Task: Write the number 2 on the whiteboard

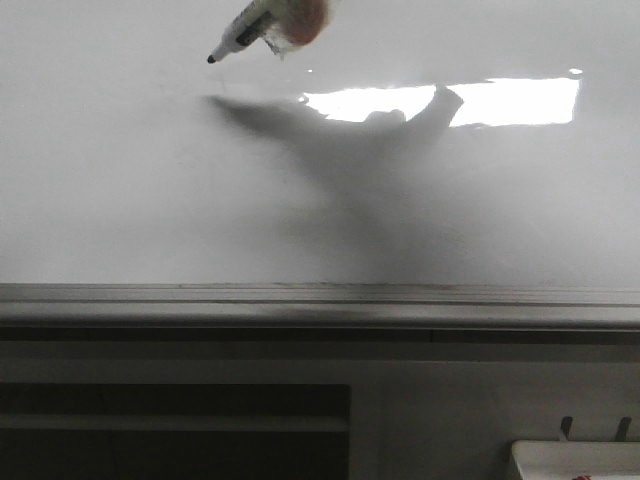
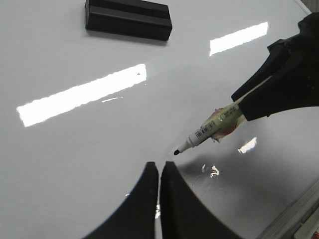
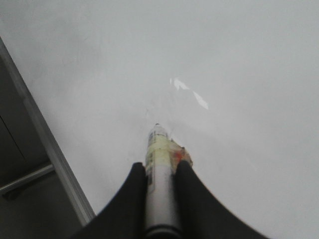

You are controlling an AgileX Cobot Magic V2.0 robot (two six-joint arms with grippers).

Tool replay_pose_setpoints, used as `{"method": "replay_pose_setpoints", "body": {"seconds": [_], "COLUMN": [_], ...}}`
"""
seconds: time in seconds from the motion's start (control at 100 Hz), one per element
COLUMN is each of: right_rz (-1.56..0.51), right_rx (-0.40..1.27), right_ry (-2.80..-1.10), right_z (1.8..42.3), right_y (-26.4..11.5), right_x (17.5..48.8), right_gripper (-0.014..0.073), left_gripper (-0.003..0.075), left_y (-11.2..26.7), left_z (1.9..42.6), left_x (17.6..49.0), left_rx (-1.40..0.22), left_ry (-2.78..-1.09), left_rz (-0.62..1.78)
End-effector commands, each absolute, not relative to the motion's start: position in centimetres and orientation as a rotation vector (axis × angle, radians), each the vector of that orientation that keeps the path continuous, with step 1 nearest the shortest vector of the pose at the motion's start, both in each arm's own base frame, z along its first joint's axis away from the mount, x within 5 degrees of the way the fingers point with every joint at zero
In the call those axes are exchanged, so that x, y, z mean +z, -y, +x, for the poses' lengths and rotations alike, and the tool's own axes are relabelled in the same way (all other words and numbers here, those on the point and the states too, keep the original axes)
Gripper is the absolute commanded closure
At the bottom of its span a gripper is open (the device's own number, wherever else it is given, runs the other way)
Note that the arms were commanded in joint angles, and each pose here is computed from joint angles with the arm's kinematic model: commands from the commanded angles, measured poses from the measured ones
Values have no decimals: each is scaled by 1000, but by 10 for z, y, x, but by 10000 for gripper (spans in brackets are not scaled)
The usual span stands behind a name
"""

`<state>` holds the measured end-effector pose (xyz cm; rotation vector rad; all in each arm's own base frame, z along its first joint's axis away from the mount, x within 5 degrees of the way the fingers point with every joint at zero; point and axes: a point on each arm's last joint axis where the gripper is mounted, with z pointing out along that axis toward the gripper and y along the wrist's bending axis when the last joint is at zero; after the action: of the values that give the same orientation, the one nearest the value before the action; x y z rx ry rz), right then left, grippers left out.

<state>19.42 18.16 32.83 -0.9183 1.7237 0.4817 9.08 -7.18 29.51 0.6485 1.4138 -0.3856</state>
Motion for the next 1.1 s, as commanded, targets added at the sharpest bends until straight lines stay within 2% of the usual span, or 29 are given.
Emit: {"method": "replay_pose_setpoints", "body": {"seconds": [0.0,0.58,0.89,1.09], "right_rz": [-877,-812,-764,-767], "right_rx": [486,425,407,418], "right_ry": [-1688,-1690,-1687,-1778], "right_z": [198,210,210,202], "right_y": [-182,-180,-157,-146], "right_x": [343,340,351,325], "right_gripper": [666,665,643,643], "left_gripper": [741,741,741,741], "left_y": [73,72,72,72], "left_z": [91,91,91,91], "left_x": [311,311,311,311], "left_rx": [-420,-442,-442,-442], "left_ry": [-1325,-1338,-1338,-1338], "left_rz": [600,573,573,573]}}
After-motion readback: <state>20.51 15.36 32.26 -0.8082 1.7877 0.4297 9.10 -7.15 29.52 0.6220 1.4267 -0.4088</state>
